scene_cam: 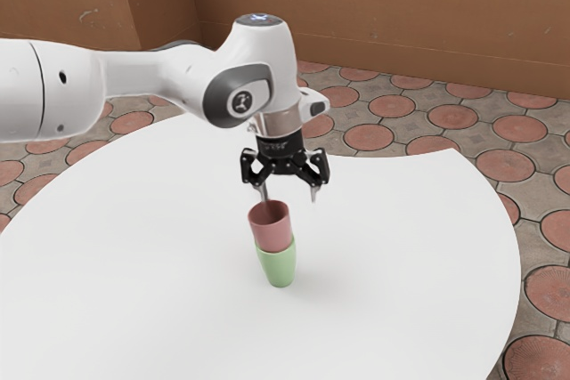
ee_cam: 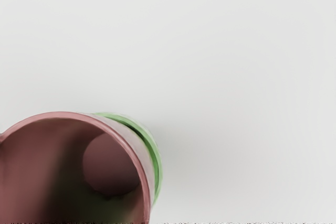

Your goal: Place the left cup onto the right cup

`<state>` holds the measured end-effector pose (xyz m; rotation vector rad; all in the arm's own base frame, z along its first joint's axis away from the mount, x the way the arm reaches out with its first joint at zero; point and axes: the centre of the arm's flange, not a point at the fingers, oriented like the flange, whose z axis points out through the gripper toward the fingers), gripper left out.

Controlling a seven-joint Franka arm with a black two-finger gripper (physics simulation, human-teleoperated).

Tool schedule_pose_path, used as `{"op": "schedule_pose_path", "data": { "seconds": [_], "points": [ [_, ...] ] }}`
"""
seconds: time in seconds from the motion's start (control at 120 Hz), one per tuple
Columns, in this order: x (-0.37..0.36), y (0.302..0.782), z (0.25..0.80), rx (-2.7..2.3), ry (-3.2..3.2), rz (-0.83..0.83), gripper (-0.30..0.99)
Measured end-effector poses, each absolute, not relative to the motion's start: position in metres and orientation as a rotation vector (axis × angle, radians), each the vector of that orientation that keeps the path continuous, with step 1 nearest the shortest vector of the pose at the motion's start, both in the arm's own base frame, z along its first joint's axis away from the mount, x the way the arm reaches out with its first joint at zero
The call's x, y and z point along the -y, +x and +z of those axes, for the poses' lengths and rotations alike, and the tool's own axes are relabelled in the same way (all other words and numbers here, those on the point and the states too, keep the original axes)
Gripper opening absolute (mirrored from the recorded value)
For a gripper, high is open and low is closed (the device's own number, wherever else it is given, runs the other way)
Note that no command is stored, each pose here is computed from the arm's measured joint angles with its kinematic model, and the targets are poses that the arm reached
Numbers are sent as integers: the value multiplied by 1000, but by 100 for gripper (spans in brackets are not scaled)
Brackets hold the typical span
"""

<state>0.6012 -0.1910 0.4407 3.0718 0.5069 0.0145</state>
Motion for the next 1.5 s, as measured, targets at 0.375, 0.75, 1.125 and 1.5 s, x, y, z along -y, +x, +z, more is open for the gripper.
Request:
{"op": "schedule_pose_path", "data": {
  "seconds": [0.375, 0.75, 1.125, 1.5],
  "points": [
    [187, 595, 480, -449, 3091, 30, 69],
    [172, 588, 524, -338, 3122, 29, 69],
    [125, 580, 581, -234, 3147, 33, 69],
    [47, 573, 614, -154, 3140, -19, 69]
  ]
}}
